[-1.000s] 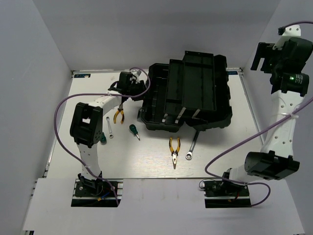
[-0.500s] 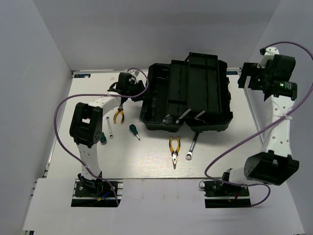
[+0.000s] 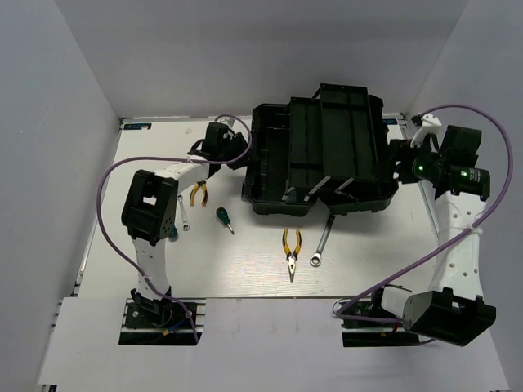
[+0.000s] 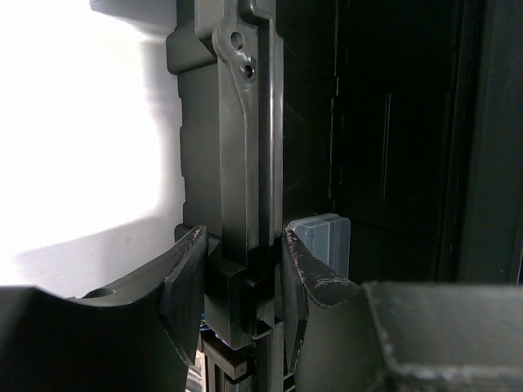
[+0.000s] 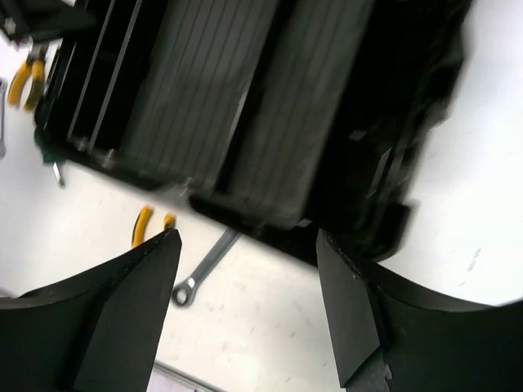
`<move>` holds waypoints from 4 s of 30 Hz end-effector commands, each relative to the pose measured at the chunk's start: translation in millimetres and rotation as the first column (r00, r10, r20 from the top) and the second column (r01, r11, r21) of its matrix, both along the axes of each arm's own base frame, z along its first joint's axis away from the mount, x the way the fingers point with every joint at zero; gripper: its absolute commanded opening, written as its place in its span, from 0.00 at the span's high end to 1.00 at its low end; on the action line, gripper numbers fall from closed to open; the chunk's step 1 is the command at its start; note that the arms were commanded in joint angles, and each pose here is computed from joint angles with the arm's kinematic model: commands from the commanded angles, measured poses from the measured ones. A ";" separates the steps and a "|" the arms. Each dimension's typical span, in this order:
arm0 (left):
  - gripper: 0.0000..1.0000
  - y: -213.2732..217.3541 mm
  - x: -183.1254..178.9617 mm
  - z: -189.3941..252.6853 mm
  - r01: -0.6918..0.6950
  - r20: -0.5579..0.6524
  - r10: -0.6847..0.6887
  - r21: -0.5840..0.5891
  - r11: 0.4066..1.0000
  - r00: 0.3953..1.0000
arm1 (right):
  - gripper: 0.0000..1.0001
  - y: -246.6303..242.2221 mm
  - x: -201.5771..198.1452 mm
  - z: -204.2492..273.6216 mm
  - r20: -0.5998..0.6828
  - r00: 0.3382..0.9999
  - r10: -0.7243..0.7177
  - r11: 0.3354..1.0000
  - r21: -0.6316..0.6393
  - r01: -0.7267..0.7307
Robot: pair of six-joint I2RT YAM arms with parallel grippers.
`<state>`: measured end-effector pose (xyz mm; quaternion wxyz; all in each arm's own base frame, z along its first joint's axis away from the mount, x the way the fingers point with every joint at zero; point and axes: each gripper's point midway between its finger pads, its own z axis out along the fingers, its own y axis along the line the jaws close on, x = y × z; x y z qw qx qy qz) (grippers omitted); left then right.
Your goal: Sort the tools into containers
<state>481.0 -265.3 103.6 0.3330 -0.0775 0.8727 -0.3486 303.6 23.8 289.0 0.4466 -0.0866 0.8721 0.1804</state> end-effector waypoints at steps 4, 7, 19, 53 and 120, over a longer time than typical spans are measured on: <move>0.65 -31.8 1.3 -0.9 -0.036 -0.049 0.034 -0.046 0.998 0.998 | 0.27 8.4 -21.9 -21.7 -0.042 0.998 0.051 0.999 0.003 -0.051; 0.63 -37.8 -0.1 -1.4 -0.026 -0.054 0.023 -0.044 0.999 0.998 | 0.27 8.6 -26.4 -27.1 -0.053 0.997 0.050 0.999 0.000 -0.050; 0.18 -24.4 -8.6 31.9 -0.002 0.018 0.002 -0.007 1.000 1.000 | 0.17 24.6 -56.5 -38.6 -0.066 0.984 0.165 0.986 0.007 -0.165; 0.52 71.5 -229.0 142.7 0.218 0.435 -0.390 0.395 0.893 0.812 | 1.00 65.1 -120.7 -129.7 -0.216 0.935 0.283 0.950 -0.074 -0.305; 0.33 104.4 -237.6 84.9 0.124 0.371 -0.307 0.442 0.889 0.877 | 0.37 125.0 -97.7 -264.1 -0.277 0.952 0.129 0.840 -0.481 -0.253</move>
